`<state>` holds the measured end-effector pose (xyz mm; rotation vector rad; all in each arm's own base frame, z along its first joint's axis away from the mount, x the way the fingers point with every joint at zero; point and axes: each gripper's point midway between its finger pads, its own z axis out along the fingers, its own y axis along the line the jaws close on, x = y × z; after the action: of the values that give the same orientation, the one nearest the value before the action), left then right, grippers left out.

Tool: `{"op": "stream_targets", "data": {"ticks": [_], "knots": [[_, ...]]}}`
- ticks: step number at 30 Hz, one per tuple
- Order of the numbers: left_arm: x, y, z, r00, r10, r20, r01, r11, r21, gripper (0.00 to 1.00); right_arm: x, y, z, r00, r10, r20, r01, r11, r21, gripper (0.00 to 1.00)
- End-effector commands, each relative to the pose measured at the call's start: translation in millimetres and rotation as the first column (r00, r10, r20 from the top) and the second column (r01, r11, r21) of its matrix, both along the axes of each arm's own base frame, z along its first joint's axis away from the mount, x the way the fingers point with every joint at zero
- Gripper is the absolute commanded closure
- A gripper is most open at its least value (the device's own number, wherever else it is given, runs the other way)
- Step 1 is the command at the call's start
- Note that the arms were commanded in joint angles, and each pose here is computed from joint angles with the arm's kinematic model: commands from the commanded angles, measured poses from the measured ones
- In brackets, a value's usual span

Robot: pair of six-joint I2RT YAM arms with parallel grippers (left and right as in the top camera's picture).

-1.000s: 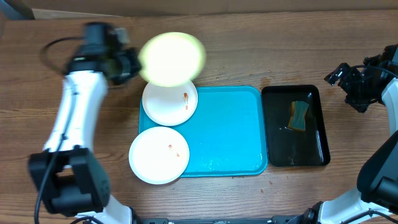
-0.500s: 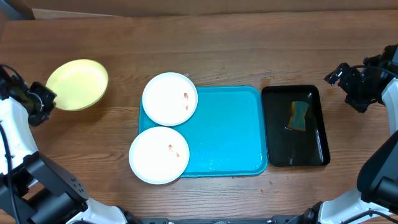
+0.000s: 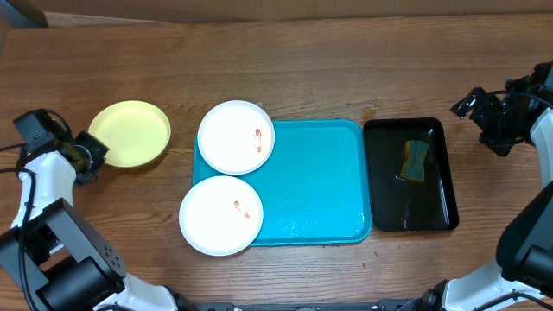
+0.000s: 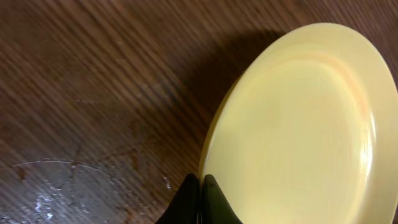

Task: Clean dirty plates on tray and stack at the side
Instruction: 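Lower the yellow plate onto the table left of the tray and release, then reach the left gripper to the rim of the lower white plate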

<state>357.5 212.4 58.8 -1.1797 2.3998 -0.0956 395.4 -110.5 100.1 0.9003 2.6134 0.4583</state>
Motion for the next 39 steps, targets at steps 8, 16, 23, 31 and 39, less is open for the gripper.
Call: {"op": "stream_targets", "data": {"ticks": [8, 16, 23, 31, 39], "knots": [[12.7, -32.7, 0.3, 0.991, -0.133, 0.031, 0.135, 0.99, -0.051, 0.37, 7.3, -1.1, 9.5, 1.0, 0.001, 0.031, 0.0, 1.0, -0.004, 0.0], [14.2, -79.5, 66.1, 0.963, -0.236, 0.133, 0.255, 0.955, -0.149, 0.39, 7.3, -1.1, 9.5, 1.0, 0.001, 0.031, 0.0, 1.0, -0.004, 0.0], [-41.9, -135.3, 117.6, 0.95, -0.299, 0.085, 0.31, 0.935, -0.173, 0.44, 7.3, -1.1, 9.5, 1.0, 0.001, 0.031, 0.0, 1.0, -0.004, 0.0], [-107.8, -179.5, 101.7, 0.92, -0.354, -0.165, 0.316, 0.923, -0.22, 0.41, 7.3, -1.1, 9.5, 1.0, 0.001, 0.031, 0.0, 1.0, -0.004, 0.0], [-133.0, -195.6, 61.5, 0.889, -0.309, -0.339, 0.264, 0.949, -0.172, 0.41, 7.3, -1.1, 9.5, 1.0, 0.001, 0.031, 0.0, 1.0, -0.004, 0.0]]}}
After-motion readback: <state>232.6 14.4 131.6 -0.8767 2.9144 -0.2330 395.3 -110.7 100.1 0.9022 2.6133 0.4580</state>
